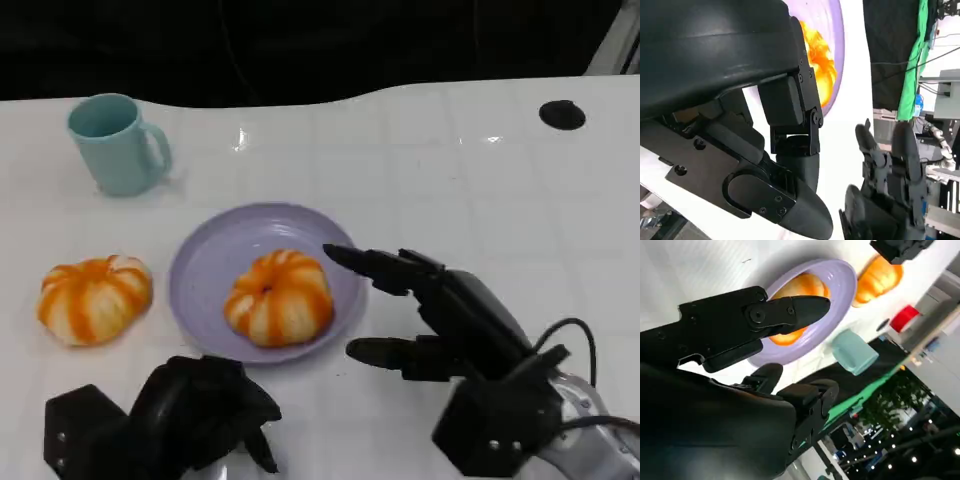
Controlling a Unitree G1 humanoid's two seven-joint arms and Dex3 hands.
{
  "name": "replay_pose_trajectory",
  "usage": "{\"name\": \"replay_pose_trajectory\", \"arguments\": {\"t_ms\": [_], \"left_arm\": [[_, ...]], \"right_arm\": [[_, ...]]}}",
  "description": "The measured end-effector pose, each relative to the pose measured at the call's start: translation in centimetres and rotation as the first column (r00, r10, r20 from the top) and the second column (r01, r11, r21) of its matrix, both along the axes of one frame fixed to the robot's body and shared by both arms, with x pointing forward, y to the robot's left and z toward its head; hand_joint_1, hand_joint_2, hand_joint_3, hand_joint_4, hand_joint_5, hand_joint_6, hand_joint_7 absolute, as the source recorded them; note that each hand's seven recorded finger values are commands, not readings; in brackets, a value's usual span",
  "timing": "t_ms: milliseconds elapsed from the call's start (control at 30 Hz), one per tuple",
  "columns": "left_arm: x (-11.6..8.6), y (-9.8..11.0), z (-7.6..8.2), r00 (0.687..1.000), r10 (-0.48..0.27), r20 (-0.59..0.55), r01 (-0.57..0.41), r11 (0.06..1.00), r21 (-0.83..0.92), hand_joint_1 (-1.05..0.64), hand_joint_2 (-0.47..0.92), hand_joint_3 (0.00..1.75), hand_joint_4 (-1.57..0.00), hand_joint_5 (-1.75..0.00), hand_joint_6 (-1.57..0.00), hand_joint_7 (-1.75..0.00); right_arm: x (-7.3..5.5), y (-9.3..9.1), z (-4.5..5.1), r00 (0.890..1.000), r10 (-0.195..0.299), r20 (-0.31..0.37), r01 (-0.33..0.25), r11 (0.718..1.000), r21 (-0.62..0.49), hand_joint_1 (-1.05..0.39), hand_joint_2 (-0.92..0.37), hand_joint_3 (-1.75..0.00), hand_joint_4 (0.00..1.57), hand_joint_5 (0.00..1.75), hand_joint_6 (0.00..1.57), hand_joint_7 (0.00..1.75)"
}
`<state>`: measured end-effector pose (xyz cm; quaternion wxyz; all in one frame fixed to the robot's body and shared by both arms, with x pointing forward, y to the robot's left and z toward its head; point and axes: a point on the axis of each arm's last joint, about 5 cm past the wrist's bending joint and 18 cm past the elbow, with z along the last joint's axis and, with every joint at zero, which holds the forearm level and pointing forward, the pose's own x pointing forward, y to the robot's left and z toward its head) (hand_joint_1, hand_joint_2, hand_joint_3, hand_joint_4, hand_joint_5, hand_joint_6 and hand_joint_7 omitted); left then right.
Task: Grasp the bread from the table and place it into the plate.
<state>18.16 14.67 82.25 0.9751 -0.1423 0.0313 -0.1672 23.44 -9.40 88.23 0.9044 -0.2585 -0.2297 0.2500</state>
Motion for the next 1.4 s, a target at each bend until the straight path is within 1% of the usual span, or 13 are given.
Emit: {"name": "replay_pose_trajectory", "arguments": {"t_ms": [67, 167, 233, 300, 333, 467, 533, 567, 633, 867, 967, 1167, 1400], "left_arm": [[0.0, 0.0, 0.0, 1.0, 0.0, 0.0, 0.0, 1.0, 0.0, -1.05, 0.77, 0.0, -1.52, -0.88, -1.57, -0.48], [0.0, 0.0, 0.0, 1.0, 0.0, 0.0, 0.0, 1.0, -0.001, -1.05, 0.77, 0.0, -1.52, -0.88, -1.57, -0.48], [0.0, 0.0, 0.0, 1.0, 0.0, 0.001, 0.0, 1.0, -0.001, -1.05, 0.77, 0.0, -1.52, -0.88, -1.57, -0.48], [0.0, 0.0, 0.0, 1.0, 0.001, 0.0, -0.001, 1.0, -0.001, -1.05, 0.77, 0.0, -1.52, -0.88, -1.57, -0.48], [0.0, 0.0, 0.0, 1.0, 0.001, 0.0, -0.001, 1.0, -0.001, -1.05, 0.77, 0.0, -1.52, -0.88, -1.57, -0.49], [0.1, 0.0, 0.0, 1.0, 0.0, 0.001, 0.0, 1.0, -0.001, -1.05, 0.77, 0.0, -1.53, -0.88, -1.57, -0.49], [0.1, 0.0, 0.1, 1.0, 0.0, 0.002, 0.0, 1.0, -0.002, -1.05, 0.77, 0.0, -1.53, -0.88, -1.57, -0.49], [0.1, 0.0, 0.1, 1.0, 0.001, 0.002, -0.001, 1.0, -0.002, -1.05, 0.77, 0.0, -1.53, -0.88, -1.57, -0.49], [0.1, 0.0, 0.1, 1.0, 0.001, 0.001, -0.001, 1.0, -0.002, -1.05, 0.77, 0.0, -1.53, -0.88, -1.57, -0.49], [0.1, 0.0, 0.1, 1.0, -0.001, 0.002, 0.001, 1.0, 0.0, -1.05, 0.78, 0.01, -1.53, -0.87, -1.57, -0.49], [0.1, 0.0, 0.1, 1.0, -0.002, 0.002, 0.002, 1.0, 0.0, -1.05, 0.79, 0.01, -1.52, -0.87, -1.57, -0.49], [0.1, 0.0, 0.1, 1.0, -0.001, 0.001, 0.001, 1.0, -0.001, -1.05, 0.77, 0.0, -1.52, -0.87, -1.57, -0.49], [0.1, 0.1, 0.2, 1.0, 0.001, 0.006, -0.001, 1.0, -0.001, -1.05, 0.78, 0.01, -1.52, -0.87, -1.57, -0.48]], "right_arm": [[-0.4, -0.5, -0.24, 1.0, 0.003, -0.02, -0.002, 0.998, 0.055, -0.32, -0.92, -0.25, 0.52, 1.06, 0.7, 0.41], [-1.1, -1.4, -0.72, 0.998, 0.013, -0.056, -0.005, 0.99, 0.142, -0.29, -0.86, -0.36, 0.6, 1.28, 0.64, 0.87], [-1.5, -2.1, -1.09, 0.995, 0.016, -0.098, 0.003, 0.981, 0.193, -0.29, -0.8, -0.51, 0.59, 1.49, 0.63, 1.03], [-2.0, -2.8, -1.39, 0.991, 0.015, -0.135, 0.016, 0.974, 0.226, -0.29, -0.75, -0.59, 0.58, 1.58, 0.63, 1.08], [-2.2, -2.9, -1.43, 0.989, 0.018, -0.144, 0.016, 0.973, 0.232, -0.32, -0.76, -0.58, 0.61, 1.62, 0.64, 1.12], [-2.8, -3.8, -1.56, 0.984, 0.01, -0.18, 0.037, 0.967, 0.252, -0.33, -0.78, -0.52, 0.61, 1.59, 0.65, 1.18], [-3.2, -4.1, -1.72, 0.978, 0.009, -0.21, 0.049, 0.962, 0.267, -0.33, -0.78, -0.52, 0.61, 1.59, 0.65, 1.19], [-3.4, -4.3, -1.81, 0.974, 0.009, -0.226, 0.055, 0.96, 0.276, -0.33, -0.73, -0.6, 0.61, 1.59, 0.63, 1.25], [-3.9, -4.7, -1.95, 0.967, 0.009, -0.254, 0.068, 0.955, 0.29, -0.32, -0.71, -0.66, 0.6, 1.57, 0.61, 1.26], [-5.3, -5.9, -2.04, 0.946, 0.001, -0.325, 0.102, 0.948, 0.3, -0.31, -0.71, -0.67, 0.58, 1.55, 0.58, 1.29], [-6.0, -6.5, -2.07, 0.932, -0.001, -0.364, 0.121, 0.944, 0.308, -0.31, -0.72, -0.65, 0.58, 1.54, 0.58, 1.29], [-7.4, -7.2, -2.4, 0.891, -0.002, -0.453, 0.166, 0.932, 0.321, -0.36, -0.77, -0.58, 0.61, 1.54, 0.58, 1.31], [-7.8, -6.8, -2.66, 0.867, 0.001, -0.498, 0.194, 0.92, 0.34, -0.42, -0.79, -0.55, 0.62, 1.56, 0.59, 1.32]]}}
